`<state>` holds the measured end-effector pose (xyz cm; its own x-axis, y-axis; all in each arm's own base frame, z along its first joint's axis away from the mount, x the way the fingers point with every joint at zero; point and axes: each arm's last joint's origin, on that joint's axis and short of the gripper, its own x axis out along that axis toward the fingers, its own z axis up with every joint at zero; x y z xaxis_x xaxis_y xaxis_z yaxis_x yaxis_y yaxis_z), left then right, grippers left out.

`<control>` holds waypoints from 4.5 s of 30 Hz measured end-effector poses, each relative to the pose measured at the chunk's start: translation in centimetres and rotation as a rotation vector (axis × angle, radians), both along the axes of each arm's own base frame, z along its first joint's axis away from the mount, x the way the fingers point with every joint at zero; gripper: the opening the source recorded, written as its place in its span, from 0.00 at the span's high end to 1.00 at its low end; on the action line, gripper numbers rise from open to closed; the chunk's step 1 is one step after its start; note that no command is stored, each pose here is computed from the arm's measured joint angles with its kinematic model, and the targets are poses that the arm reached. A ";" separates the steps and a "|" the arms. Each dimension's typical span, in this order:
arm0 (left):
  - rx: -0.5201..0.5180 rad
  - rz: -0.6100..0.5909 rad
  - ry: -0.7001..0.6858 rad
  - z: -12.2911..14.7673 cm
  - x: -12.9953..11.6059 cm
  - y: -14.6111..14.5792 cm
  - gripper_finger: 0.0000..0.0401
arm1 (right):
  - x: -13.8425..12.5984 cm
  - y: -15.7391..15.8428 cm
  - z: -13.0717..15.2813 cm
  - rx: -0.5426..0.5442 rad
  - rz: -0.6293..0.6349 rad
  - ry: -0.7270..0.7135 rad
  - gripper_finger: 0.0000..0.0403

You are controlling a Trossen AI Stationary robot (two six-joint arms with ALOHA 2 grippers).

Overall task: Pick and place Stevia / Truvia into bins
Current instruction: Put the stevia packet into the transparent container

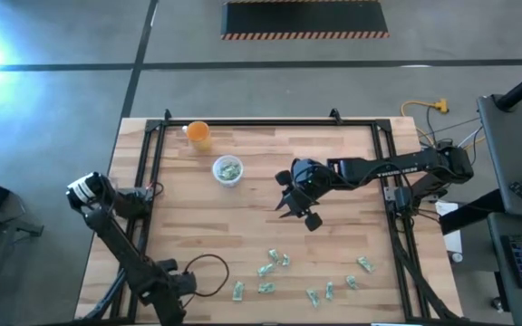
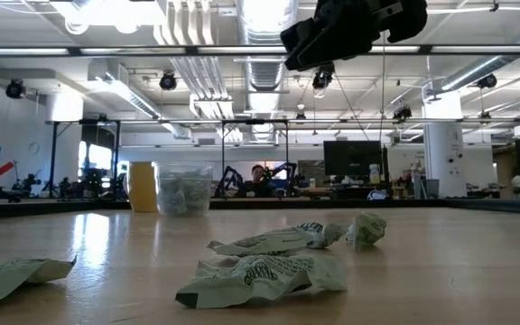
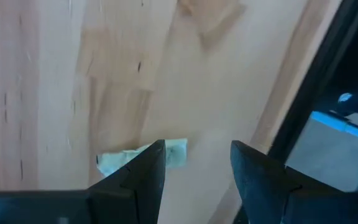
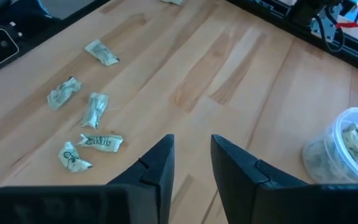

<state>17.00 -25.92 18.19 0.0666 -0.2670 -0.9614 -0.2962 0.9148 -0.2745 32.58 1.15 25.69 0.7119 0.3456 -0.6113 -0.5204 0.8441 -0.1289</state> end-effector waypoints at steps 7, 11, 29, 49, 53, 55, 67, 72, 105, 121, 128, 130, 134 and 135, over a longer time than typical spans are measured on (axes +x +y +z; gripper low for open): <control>0.085 -0.021 0.057 -1.5 -0.6 -0.3 0.59 | -0.1 0.2 -0.1 0.003 0.003 0.006 0.76; 0.124 -0.031 0.092 -1.9 -0.9 -0.2 0.59 | -0.1 0.4 -0.1 0.003 0.011 0.009 0.77; 0.245 -0.052 0.077 -2.7 -1.0 0.1 0.59 | -0.1 0.5 -0.2 0.002 0.013 0.011 0.79; 0.259 -0.073 0.168 -1.3 -1.5 -0.3 0.59 | -0.1 0.5 -0.3 0.002 0.013 0.015 0.80; 0.278 -0.082 0.145 -1.4 -1.7 -0.5 0.59 | -0.1 0.5 -0.3 0.002 0.013 0.015 0.81; 0.288 -0.086 0.145 -1.7 -1.8 -0.6 0.59 | -0.1 0.5 -0.3 0.002 0.013 0.016 0.82; 0.312 -0.097 0.152 -2.6 -1.7 -0.8 0.59 | -0.1 0.5 -0.4 0.002 0.013 0.017 0.83; 0.309 -0.097 0.150 -2.6 -1.7 -0.8 0.63 | -0.1 0.5 -0.4 0.002 0.014 0.017 0.83; 1.039 -0.170 -0.443 0.2 6.8 7.4 0.98 | -0.1 0.5 -0.4 0.001 0.014 0.017 0.83; 1.063 0.119 -0.291 7.5 10.3 23.5 0.98 | -0.3 0.5 -0.6 -0.003 0.014 0.046 0.83; 0.866 0.125 -0.442 10.1 10.0 28.2 0.98 | -0.5 0.5 -0.7 -0.003 0.013 0.068 0.83; 0.831 0.134 -0.450 9.9 9.9 29.4 0.98 | -0.5 0.5 -0.7 -0.003 0.013 0.071 0.83; 0.789 0.140 -0.399 8.3 9.5 31.1 0.98 | -0.5 0.5 -0.7 -0.002 0.013 0.073 0.83; 0.780 0.143 -0.394 7.9 9.5 31.4 0.98 | -0.6 0.5 -0.7 -0.002 0.013 0.075 0.83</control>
